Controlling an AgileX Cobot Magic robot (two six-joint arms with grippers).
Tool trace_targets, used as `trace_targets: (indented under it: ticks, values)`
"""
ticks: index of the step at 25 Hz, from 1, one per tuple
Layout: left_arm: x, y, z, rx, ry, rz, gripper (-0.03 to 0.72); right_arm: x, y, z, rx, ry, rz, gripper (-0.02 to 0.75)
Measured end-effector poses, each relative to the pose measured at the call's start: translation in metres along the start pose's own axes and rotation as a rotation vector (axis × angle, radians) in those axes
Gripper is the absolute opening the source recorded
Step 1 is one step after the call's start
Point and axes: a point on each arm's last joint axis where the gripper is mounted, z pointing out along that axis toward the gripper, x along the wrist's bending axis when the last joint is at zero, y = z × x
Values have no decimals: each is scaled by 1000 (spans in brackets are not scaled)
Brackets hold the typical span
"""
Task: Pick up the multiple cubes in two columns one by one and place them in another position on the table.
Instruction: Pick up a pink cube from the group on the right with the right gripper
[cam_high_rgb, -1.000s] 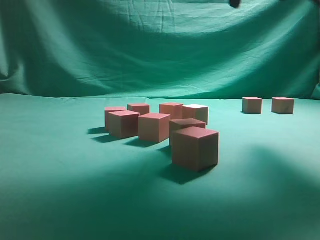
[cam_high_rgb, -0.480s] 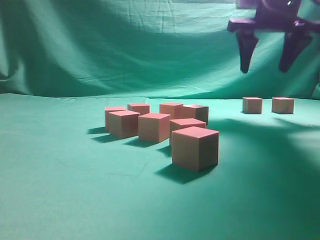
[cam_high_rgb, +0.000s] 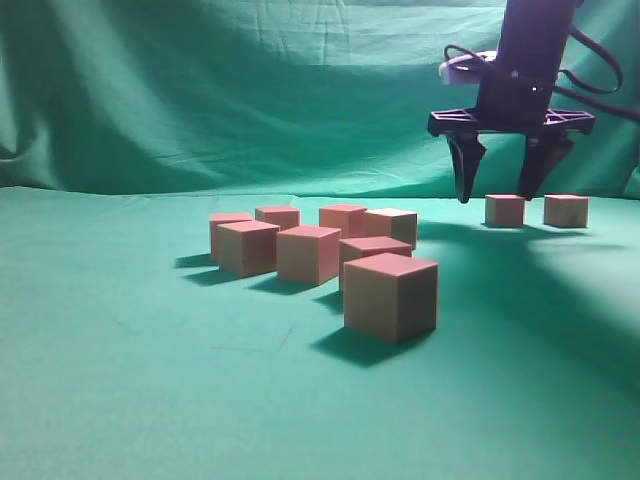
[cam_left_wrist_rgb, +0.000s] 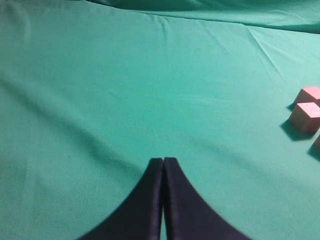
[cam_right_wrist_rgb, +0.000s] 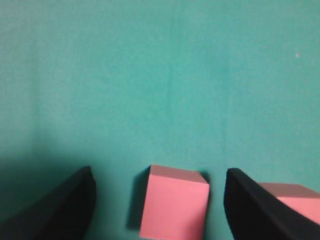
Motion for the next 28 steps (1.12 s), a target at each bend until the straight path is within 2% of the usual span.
trace_targets:
  ticks: [6, 11, 12, 17, 19, 23, 28]
  values:
    - [0, 0, 0, 0, 0, 0, 0, 0, -2, 14, 7, -3, -5, 524]
    - [0, 0, 0, 0, 0, 0, 0, 0, -3, 19, 9, -4, -6, 272]
    - [0, 0, 0, 0, 0, 0, 0, 0, -3, 18, 10, -4, -6, 247]
    - [0, 0, 0, 0, 0, 0, 0, 0, 0, 11, 30, -2, -3, 257]
    - [0, 0, 0, 0, 0, 0, 0, 3, 4, -4, 37, 6, -7, 257]
    - [0, 0, 0, 0, 0, 0, 0, 21, 18, -65, -32, 56, -14, 257]
    - [0, 0, 0, 0, 0, 0, 0, 63, 14, -150, -137, 119, -106, 257]
